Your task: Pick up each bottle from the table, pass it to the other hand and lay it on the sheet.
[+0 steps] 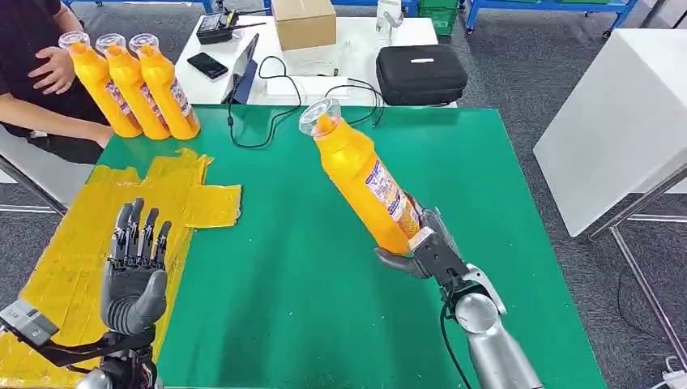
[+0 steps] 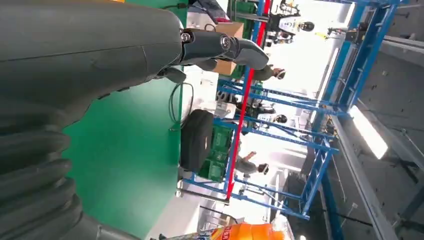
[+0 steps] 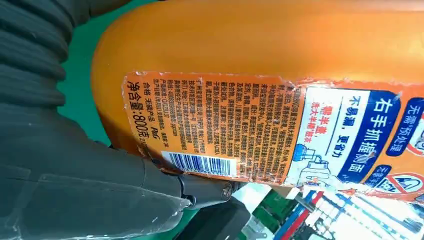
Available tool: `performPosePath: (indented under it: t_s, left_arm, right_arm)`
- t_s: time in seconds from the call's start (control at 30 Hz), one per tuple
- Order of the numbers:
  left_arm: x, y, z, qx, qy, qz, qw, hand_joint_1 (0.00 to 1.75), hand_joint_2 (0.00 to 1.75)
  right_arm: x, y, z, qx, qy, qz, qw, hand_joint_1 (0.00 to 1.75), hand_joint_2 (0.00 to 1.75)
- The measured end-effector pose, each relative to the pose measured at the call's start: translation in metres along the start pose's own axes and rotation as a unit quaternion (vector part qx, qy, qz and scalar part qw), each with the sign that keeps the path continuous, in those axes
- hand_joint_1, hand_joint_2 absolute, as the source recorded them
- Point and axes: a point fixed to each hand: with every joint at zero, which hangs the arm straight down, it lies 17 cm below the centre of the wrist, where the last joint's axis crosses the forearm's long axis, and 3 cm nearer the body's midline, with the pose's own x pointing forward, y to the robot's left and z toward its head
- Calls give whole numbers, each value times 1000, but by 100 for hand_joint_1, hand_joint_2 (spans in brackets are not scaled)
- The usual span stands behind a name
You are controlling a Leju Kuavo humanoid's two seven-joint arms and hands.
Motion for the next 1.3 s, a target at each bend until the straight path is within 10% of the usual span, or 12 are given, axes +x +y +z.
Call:
performPosePath:
  t_s: [0.8,1.3]
  left_arm:
    - [-18,-47,-8,4,7,67,998,0,175]
    - [-19,-51,-8,2,8,72,997,0,175]
  right_arm:
    - [111,176,-73,136,-63,-38,988,175,175]
    - [117,202,-73,161,-62,-35,984,175,175]
